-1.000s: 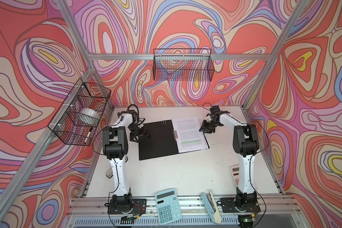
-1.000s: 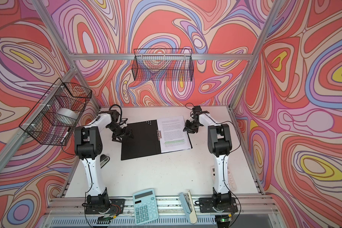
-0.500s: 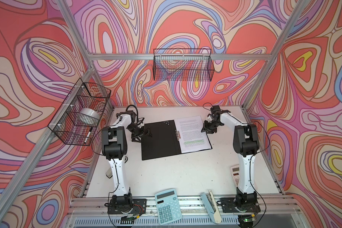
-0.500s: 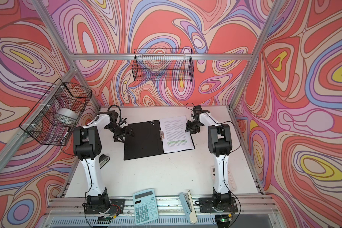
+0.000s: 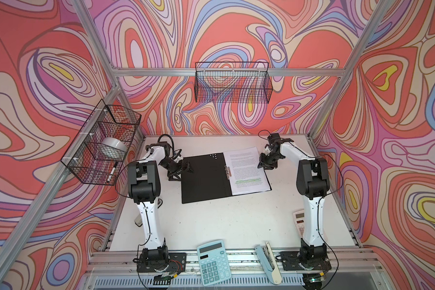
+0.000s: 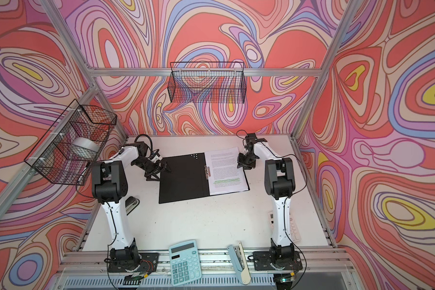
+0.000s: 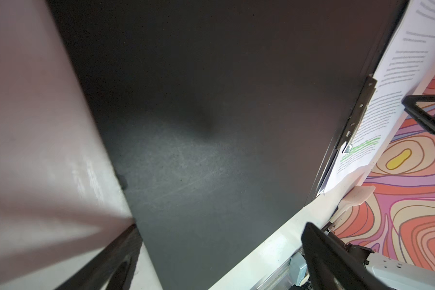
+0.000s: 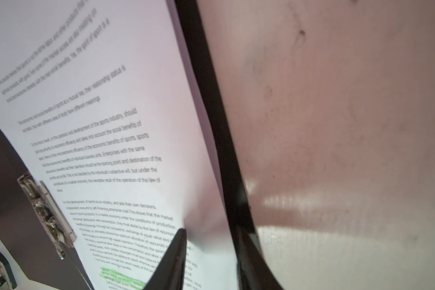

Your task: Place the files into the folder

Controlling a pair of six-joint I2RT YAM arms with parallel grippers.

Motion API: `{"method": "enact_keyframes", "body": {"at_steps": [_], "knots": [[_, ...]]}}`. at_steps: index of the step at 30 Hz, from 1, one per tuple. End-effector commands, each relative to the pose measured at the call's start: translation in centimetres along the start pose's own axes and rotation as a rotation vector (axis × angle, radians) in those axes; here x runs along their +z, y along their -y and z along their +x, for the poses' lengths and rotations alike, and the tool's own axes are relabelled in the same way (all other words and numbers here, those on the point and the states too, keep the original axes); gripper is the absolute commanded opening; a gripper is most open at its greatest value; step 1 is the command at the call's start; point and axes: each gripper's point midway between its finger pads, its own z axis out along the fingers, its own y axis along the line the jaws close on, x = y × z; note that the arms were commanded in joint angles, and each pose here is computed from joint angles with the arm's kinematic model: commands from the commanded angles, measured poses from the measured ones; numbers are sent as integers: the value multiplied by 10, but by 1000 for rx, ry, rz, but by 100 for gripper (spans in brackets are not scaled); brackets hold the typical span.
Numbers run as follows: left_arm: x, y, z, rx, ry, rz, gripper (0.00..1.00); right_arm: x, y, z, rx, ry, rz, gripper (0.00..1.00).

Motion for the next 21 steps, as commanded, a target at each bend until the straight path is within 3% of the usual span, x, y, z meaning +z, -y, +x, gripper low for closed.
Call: {"method": "enact_keyframes", "body": {"at_steps": [1, 11, 21], "knots": [[1, 1, 4, -6, -7, 21, 100, -19, -1, -15, -29, 74, 38, 38], [-3, -2, 2, 19, 10, -9, 100, -14, 11, -22, -9, 75, 44, 43], [-4, -2, 1, 19, 9, -14, 100, 10, 17, -5, 25, -17, -24, 45]]}}
